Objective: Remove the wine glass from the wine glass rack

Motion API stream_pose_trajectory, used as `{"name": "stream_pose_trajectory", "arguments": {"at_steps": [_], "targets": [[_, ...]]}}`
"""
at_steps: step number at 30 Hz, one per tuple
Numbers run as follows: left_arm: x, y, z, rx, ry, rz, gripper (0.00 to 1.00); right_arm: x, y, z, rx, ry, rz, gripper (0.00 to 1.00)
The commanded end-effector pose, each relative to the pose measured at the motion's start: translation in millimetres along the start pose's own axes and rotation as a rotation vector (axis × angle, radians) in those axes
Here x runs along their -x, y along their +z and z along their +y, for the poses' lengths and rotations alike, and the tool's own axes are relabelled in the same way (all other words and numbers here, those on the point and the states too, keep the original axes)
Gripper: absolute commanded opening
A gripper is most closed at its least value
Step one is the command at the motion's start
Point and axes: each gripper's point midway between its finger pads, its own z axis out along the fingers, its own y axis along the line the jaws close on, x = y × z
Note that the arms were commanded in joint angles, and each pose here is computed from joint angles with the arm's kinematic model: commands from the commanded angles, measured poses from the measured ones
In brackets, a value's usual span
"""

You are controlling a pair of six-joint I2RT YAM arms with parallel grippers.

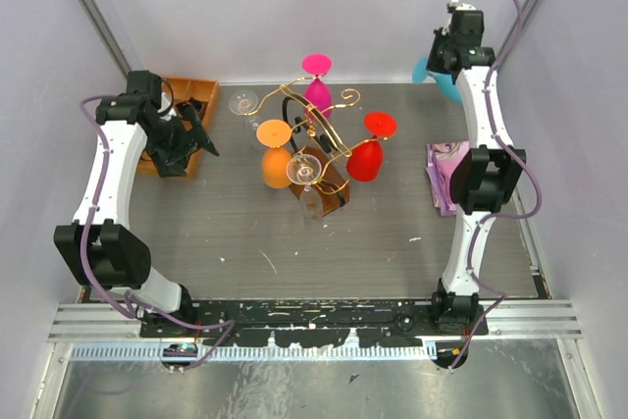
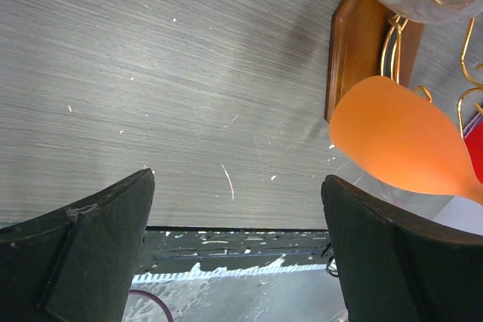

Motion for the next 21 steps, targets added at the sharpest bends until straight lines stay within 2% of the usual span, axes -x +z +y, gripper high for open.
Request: {"name": "stream_pose_trajectory", "arguments": {"at_steps": [1, 6, 11, 15, 21], "targets": [[-2, 2, 4, 0.017, 0.012, 0.025, 0.99, 6, 5, -36, -0.329, -0.188, -0.037, 0.01], [-6, 4, 4, 0.013, 0.008, 0.042, 0.99, -15, 23, -57, -0.593, -0.369, 0.006, 0.01], [-12, 10, 2, -0.015, -0.002, 0.066, 0.99, -27, 21, -85, -0.934, -0.566, 0.015, 0.01], [-14, 15, 4, -0.018, -0.002, 0.083, 0.99, -33, 31, -97, -1.034, -0.627, 0.023, 0.01], [-14, 21, 3, -0.033, -0.006, 0.113, 0.99, -55, 56, -121, -1.064, -0.649, 0.066, 0.01]]}}
